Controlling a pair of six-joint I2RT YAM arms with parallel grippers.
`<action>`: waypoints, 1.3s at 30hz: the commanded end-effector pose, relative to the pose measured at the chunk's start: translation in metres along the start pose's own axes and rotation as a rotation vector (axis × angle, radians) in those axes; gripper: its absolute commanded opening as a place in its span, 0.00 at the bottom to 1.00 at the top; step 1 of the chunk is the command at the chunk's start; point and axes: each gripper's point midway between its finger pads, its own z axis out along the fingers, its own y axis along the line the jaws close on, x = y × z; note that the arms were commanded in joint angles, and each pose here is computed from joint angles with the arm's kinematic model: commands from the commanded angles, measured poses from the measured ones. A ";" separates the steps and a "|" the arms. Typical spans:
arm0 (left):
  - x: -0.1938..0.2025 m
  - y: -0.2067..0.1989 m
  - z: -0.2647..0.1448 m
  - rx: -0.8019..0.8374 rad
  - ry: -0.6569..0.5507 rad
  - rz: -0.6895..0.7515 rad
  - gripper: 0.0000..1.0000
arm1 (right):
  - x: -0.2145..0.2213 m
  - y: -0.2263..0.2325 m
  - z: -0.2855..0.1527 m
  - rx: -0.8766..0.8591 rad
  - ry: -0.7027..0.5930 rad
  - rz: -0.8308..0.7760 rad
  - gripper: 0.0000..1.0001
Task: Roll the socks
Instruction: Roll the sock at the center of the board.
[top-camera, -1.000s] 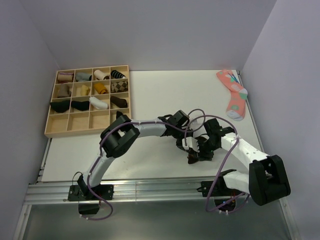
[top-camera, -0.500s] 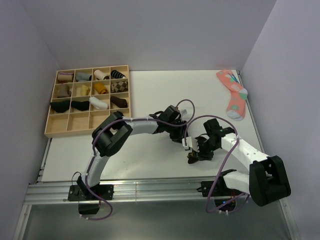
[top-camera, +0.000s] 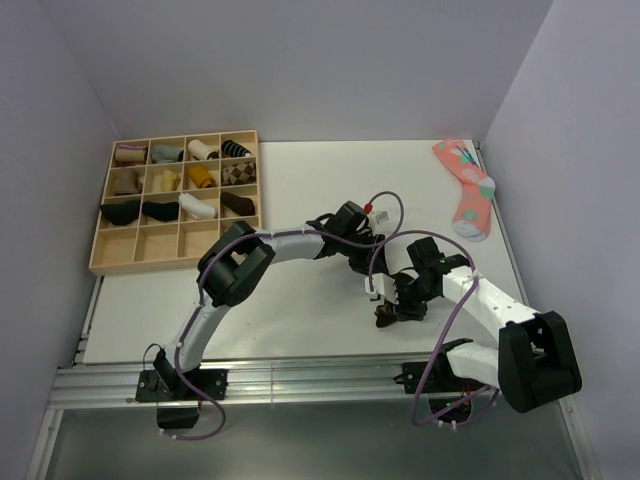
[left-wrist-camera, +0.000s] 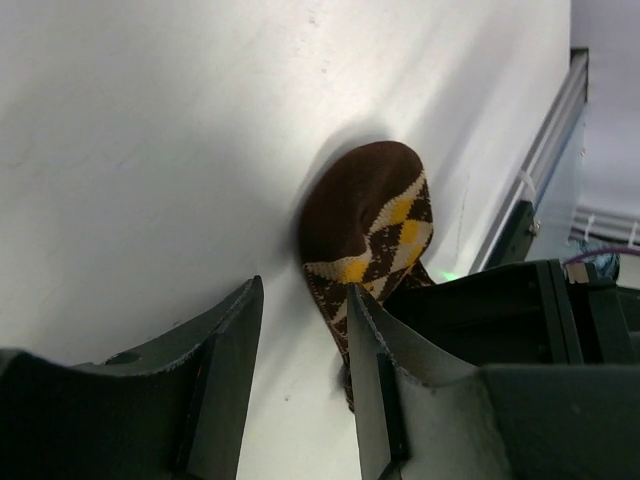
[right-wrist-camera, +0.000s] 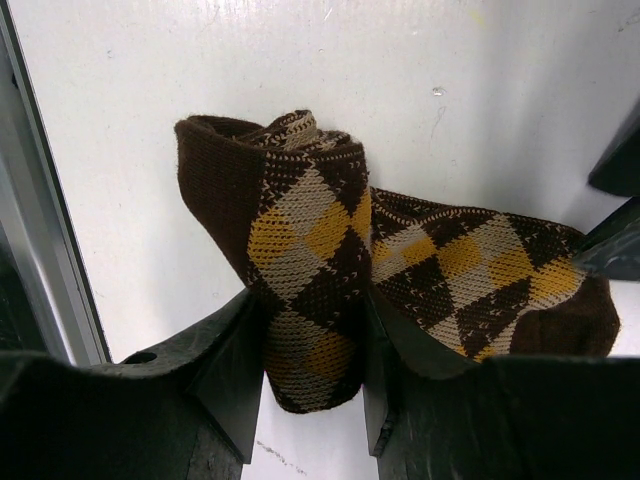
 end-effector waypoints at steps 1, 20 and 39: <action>0.022 0.017 0.014 -0.004 0.088 0.026 0.46 | 0.007 -0.004 -0.001 0.022 0.042 -0.007 0.39; 0.055 0.018 0.041 0.042 0.172 -0.033 0.19 | 0.004 -0.005 -0.003 0.029 0.039 -0.008 0.38; -0.019 0.060 -0.055 -0.170 -0.137 -0.101 0.00 | -0.027 -0.022 -0.027 0.030 -0.025 -0.001 0.31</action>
